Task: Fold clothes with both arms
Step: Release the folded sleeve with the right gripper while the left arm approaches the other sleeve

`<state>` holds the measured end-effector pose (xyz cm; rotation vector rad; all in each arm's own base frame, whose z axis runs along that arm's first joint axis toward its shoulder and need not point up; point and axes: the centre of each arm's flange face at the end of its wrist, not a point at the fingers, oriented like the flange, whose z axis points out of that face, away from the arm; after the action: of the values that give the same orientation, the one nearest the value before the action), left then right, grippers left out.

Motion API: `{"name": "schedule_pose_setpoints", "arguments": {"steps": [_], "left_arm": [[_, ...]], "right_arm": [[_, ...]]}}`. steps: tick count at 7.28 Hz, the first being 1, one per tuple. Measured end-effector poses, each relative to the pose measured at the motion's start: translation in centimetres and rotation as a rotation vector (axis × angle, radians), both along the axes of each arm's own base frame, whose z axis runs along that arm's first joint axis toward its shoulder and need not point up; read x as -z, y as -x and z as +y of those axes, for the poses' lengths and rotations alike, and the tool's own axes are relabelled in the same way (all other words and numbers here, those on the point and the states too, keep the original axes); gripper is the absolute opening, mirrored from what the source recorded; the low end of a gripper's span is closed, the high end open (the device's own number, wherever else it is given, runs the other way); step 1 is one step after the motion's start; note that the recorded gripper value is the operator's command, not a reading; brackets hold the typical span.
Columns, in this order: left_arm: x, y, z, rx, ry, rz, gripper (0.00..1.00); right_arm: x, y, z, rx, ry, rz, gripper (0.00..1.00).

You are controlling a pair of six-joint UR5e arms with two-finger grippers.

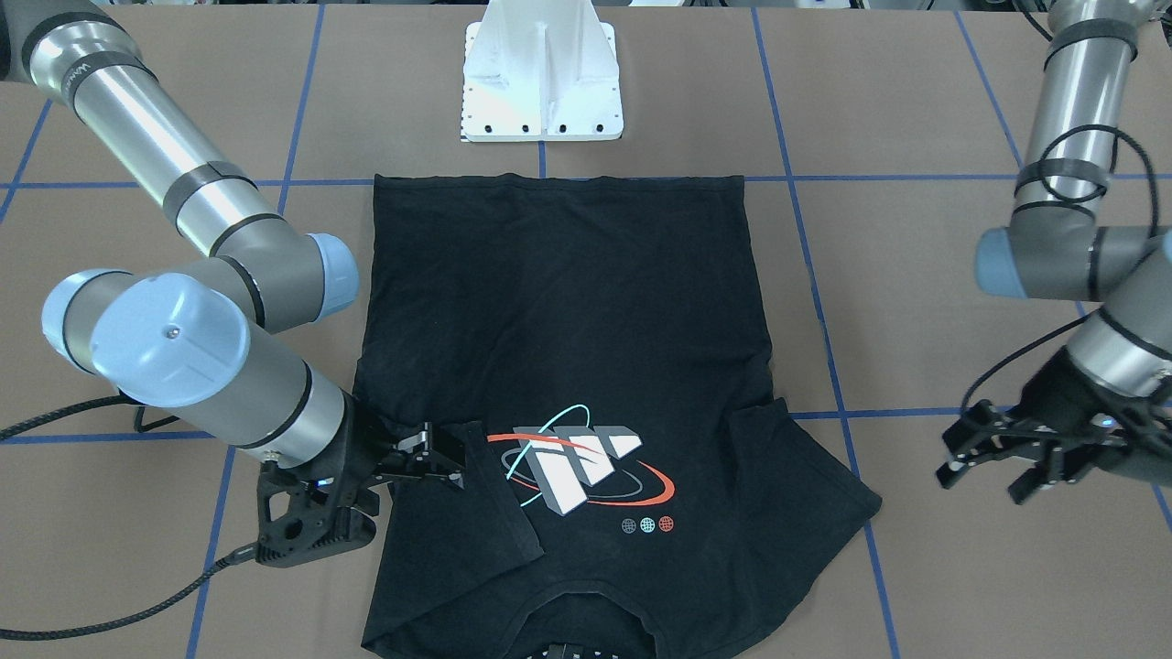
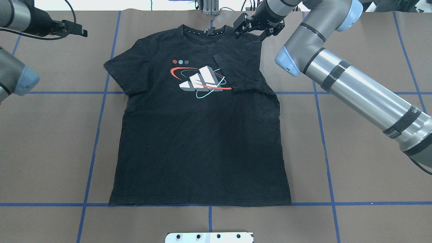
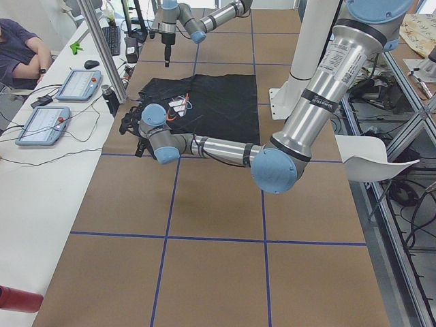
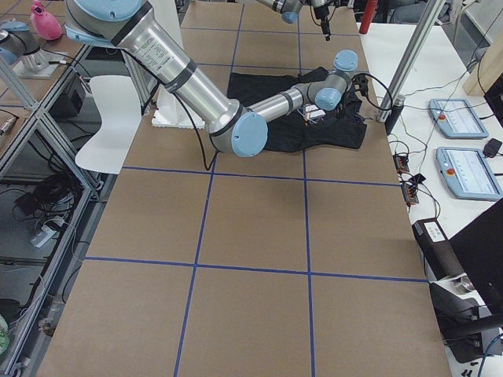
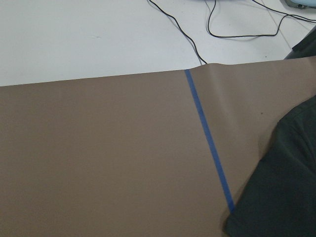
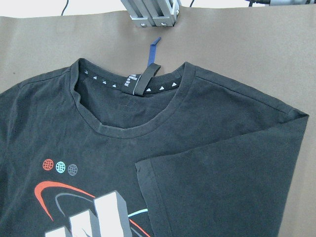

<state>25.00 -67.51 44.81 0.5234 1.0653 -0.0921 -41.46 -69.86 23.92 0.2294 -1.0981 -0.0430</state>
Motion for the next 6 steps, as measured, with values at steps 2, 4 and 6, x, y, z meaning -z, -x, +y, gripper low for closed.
{"name": "schedule_pose_setpoints", "arguments": {"steps": [2,4,6], "left_arm": [[-1.4,-5.7,0.5,0.021,0.003,0.042,0.99],[-3.3,-9.2,1.7,-0.004,0.022,0.032,0.99],[-5.3,-10.8,2.3,-0.022,0.054,0.009,0.89]], "right_arm": [[-0.5,-0.6,0.2,0.0,0.008,-0.001,1.0],[-0.4,-0.4,0.2,-0.002,0.033,0.02,1.0],[-0.1,-0.3,0.1,-0.003,0.037,0.024,1.0]]}}
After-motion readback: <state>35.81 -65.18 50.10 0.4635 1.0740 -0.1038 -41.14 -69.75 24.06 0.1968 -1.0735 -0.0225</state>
